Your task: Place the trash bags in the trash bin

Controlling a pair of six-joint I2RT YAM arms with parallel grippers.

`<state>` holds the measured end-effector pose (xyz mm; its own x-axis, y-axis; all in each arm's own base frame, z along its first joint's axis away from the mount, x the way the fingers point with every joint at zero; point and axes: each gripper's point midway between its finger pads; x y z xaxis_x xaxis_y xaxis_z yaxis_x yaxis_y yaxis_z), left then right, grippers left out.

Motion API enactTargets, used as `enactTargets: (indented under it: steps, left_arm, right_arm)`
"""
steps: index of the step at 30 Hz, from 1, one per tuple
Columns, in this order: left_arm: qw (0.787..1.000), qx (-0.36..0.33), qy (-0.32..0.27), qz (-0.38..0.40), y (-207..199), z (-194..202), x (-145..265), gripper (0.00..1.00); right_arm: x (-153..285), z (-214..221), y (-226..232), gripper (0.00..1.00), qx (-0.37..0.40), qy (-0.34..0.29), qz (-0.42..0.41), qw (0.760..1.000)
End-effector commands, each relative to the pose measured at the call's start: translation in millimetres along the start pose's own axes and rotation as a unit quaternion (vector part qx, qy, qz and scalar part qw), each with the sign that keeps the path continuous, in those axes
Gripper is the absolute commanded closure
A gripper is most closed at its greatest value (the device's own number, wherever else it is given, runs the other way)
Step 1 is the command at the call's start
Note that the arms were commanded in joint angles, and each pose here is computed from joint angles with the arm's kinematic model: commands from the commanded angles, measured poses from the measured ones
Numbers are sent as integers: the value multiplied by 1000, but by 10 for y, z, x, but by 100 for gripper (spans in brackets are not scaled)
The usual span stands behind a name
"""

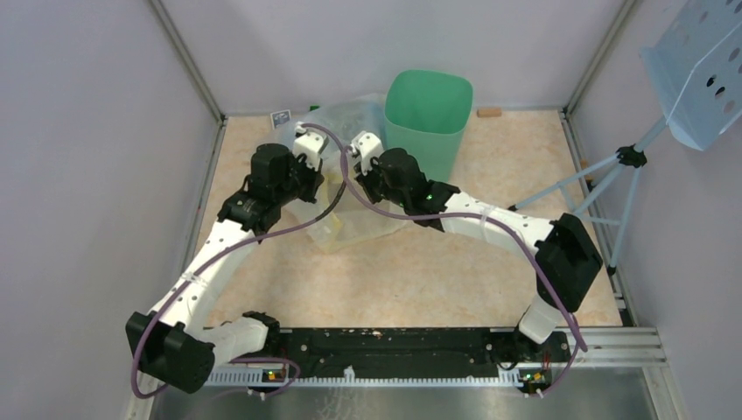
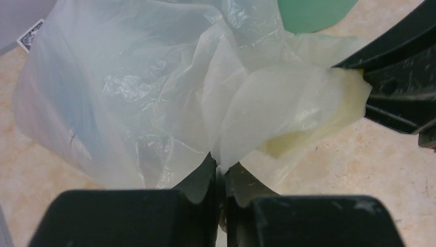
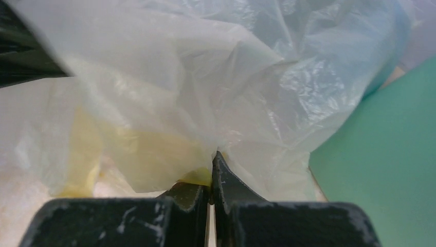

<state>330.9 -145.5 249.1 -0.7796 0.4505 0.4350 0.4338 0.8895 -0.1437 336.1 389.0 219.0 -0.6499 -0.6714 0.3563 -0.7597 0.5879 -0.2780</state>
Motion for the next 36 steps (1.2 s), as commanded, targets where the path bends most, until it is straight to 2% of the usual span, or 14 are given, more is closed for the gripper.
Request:
enactTargets:
  steps: [1,5,9,14,21,24,27,31,36]
  left_arm:
    - [999,-6,-12,-40,119,-154,74,99]
    - [999,8,21,-45,117,-5,153,100]
    - [998,25,54,-28,31,116,236,100]
    - [996,53,66,-16,-45,126,290,100]
    - [992,94,86,20,-207,95,187,100]
    - [990,105,90,27,-242,78,145,100]
    - [989,114,87,35,-279,51,140,100]
    - [988,123,81,44,-320,19,163,100]
    - [988,125,82,41,-319,2,197,100]
  right_arm:
    - [242,-395,-599,100,-54,-43,112,991]
    - [332,-335,-840,90,-73,-45,164,983]
    - [357,-323,-861,77,-68,-51,170,982]
    - [464,-320,-603,53,-76,-91,107,987]
    - [822,-179,-235,39,-152,-136,44,978]
    - [950,-82,-120,39,-192,-144,39,970]
    - [1023,48,-20,49,-256,-156,45,953]
    - [1037,173,98,59,-369,-191,44,909]
    - [890,277,143,69,-445,-209,67,868]
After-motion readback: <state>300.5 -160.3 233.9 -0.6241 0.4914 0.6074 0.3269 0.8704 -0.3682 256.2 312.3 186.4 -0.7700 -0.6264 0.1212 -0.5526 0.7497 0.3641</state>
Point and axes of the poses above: each gripper's point midway between its finger pads, its own x axis back along the fingers, its own y axis along the line the jaws close on, z = x × y, and after that the axes turned 12 degrees about x, right-handed
